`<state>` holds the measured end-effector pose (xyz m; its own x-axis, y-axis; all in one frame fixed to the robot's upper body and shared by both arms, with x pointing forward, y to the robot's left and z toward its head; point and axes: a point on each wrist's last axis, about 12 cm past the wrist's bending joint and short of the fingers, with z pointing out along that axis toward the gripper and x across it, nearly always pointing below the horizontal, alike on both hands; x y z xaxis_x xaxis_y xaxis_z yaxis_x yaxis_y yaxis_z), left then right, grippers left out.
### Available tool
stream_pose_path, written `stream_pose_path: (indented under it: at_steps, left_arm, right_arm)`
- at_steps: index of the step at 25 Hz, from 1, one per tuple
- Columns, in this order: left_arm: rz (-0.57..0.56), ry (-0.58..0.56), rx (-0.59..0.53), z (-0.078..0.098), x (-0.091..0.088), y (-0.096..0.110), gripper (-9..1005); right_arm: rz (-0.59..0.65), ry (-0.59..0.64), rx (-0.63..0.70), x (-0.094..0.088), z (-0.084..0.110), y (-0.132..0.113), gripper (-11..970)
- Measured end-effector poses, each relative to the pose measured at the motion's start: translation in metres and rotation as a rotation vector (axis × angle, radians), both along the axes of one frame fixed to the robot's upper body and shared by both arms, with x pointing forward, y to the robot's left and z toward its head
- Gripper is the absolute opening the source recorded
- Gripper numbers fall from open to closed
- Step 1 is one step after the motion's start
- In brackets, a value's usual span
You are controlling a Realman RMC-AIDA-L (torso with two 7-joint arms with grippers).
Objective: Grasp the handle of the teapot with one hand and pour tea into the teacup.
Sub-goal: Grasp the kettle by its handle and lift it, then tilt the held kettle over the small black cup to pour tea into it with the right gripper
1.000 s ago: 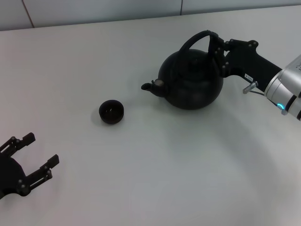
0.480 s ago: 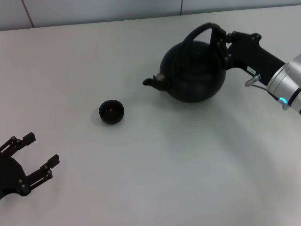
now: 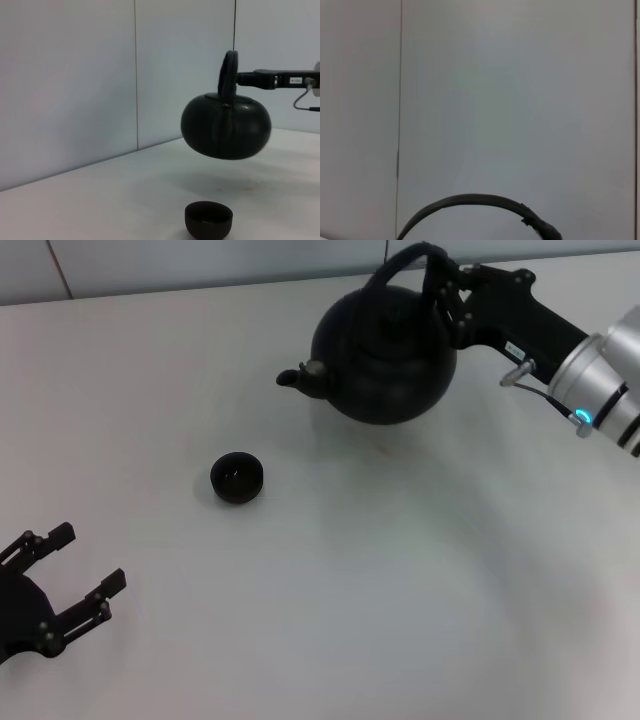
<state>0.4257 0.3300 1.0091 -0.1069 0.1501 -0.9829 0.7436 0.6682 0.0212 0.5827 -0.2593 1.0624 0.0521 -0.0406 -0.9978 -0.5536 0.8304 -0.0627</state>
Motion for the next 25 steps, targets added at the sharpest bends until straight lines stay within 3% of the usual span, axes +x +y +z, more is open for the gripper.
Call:
stream_pose_path:
  at_steps: [25]
  left_arm:
    - [-0.009,-0.007,-0.013,0.001,-0.001,-0.001,803]
  right_arm:
    - [0.083,0.004,-0.065,0.024,0.011,0.033,65]
